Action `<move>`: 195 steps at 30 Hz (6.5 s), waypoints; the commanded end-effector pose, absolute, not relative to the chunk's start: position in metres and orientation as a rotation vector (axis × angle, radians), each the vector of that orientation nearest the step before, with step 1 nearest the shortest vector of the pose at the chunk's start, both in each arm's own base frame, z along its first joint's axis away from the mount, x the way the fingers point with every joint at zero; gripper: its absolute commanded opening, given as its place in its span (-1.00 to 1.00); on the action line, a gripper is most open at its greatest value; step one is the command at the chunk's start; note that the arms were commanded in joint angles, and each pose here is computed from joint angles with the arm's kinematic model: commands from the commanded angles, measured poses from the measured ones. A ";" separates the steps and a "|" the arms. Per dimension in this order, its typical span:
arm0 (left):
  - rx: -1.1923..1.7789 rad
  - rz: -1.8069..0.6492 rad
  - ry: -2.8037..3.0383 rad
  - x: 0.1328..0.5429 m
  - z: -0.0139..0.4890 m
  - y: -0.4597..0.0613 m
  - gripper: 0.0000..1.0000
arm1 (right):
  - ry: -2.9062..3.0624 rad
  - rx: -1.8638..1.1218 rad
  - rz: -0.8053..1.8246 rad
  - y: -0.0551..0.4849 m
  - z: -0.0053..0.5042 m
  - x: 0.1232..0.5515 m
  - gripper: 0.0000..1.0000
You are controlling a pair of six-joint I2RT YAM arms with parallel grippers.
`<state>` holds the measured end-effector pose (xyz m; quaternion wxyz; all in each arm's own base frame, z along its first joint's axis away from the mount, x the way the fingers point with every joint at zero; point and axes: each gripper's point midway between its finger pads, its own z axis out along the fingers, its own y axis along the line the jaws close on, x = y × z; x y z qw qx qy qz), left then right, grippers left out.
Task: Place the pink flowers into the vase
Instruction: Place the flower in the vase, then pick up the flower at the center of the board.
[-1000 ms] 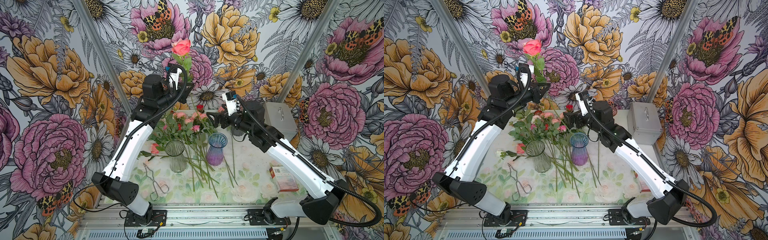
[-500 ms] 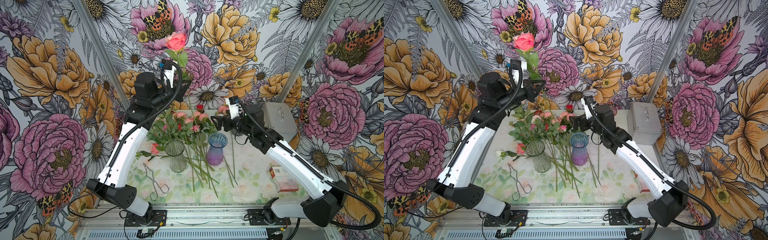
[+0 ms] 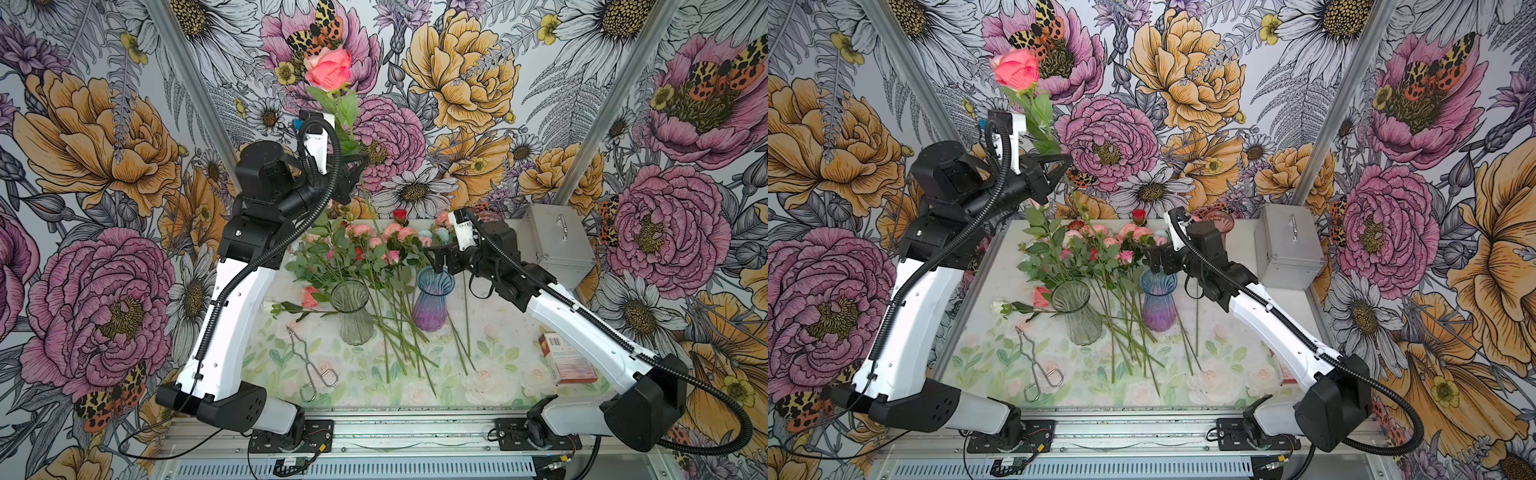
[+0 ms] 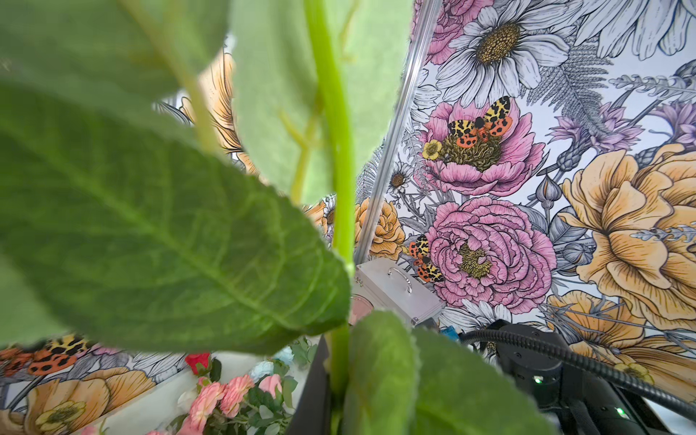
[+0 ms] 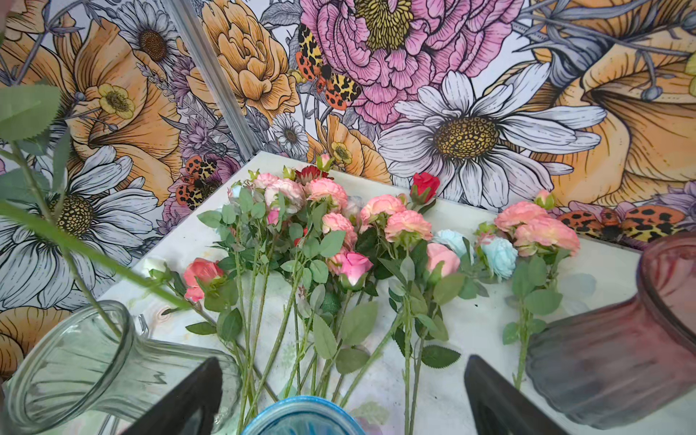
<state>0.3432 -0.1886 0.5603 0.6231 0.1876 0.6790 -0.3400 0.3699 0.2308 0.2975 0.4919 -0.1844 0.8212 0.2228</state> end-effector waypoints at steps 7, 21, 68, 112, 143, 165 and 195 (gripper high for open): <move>0.315 -0.548 1.631 0.310 0.554 -0.129 -1.00 | 2.040 -0.428 0.550 0.233 0.281 0.378 0.99; 0.278 -0.468 1.741 0.296 0.507 -0.110 -1.00 | 2.044 -0.400 0.549 0.222 0.282 0.386 0.99; 0.142 -0.425 1.892 0.332 0.329 -0.134 -0.96 | 2.019 -0.402 0.576 0.216 0.291 0.375 0.99; 0.110 -0.426 2.014 0.330 0.289 -0.153 -0.28 | 2.023 -0.399 0.582 0.216 0.290 0.374 0.99; 0.294 -0.458 1.988 0.288 0.318 -0.162 0.97 | 2.030 -0.295 0.615 0.195 0.298 0.389 0.99; 0.632 -0.510 1.806 0.282 0.382 -0.228 0.97 | 2.274 0.007 0.425 0.124 0.204 0.383 0.98; 0.666 -0.478 1.805 0.324 0.372 -0.306 0.97 | 2.513 0.239 0.568 0.114 0.056 0.392 0.26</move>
